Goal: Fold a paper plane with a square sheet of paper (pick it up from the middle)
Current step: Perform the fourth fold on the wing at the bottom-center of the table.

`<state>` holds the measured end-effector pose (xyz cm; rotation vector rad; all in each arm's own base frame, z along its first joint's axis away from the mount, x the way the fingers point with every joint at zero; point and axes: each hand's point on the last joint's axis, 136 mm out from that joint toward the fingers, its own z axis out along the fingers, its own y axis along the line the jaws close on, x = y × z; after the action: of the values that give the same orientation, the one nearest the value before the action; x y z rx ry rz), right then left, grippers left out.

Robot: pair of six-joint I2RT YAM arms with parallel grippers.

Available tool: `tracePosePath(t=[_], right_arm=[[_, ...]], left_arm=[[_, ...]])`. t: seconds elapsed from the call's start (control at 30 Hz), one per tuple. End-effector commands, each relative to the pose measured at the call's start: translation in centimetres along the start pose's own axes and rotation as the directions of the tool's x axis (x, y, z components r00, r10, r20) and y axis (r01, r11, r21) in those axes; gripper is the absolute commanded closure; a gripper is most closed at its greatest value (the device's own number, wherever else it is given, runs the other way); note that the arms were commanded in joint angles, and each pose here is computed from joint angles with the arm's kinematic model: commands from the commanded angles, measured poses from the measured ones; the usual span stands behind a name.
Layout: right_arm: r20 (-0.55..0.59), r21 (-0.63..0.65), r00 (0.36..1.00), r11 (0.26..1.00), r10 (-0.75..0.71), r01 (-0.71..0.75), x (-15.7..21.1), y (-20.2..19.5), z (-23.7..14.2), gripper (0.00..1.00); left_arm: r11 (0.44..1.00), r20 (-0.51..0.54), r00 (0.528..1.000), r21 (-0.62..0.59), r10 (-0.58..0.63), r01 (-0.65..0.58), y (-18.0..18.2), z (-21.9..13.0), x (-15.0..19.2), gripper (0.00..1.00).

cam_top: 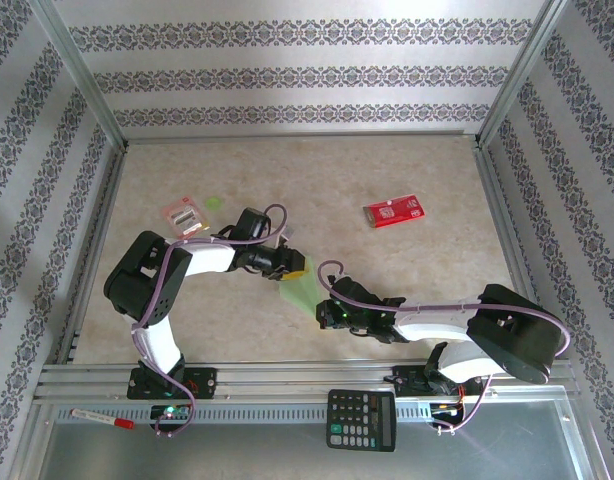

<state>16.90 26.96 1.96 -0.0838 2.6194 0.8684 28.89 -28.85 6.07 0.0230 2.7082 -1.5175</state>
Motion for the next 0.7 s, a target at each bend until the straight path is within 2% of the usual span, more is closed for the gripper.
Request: tracePosePath(t=[0.0, 0.27, 0.67], right_arm=[[0.010, 0.015, 1.000, 1.000, 0.002, -0.002, 0.2, -0.5, 0.2, 1.00], [0.006, 0.018, 1.000, 1.000, 0.003, -0.003, 0.4, -0.6, 0.3, 1.00], [0.014, 0.031, 1.000, 0.999, 0.011, -0.012, 0.5, -0.9, 0.2, 1.00]], left_arm=[[0.996, 0.022, 1.000, 0.086, 0.006, -0.008, -1.8, 0.2, -1.4, 0.67], [0.999, 0.045, 0.998, -0.007, -0.033, 0.033, 0.7, 0.8, -2.3, 0.66], [0.996, 0.050, 0.996, -0.043, -0.072, 0.074, 3.5, 0.7, -2.5, 0.68]])
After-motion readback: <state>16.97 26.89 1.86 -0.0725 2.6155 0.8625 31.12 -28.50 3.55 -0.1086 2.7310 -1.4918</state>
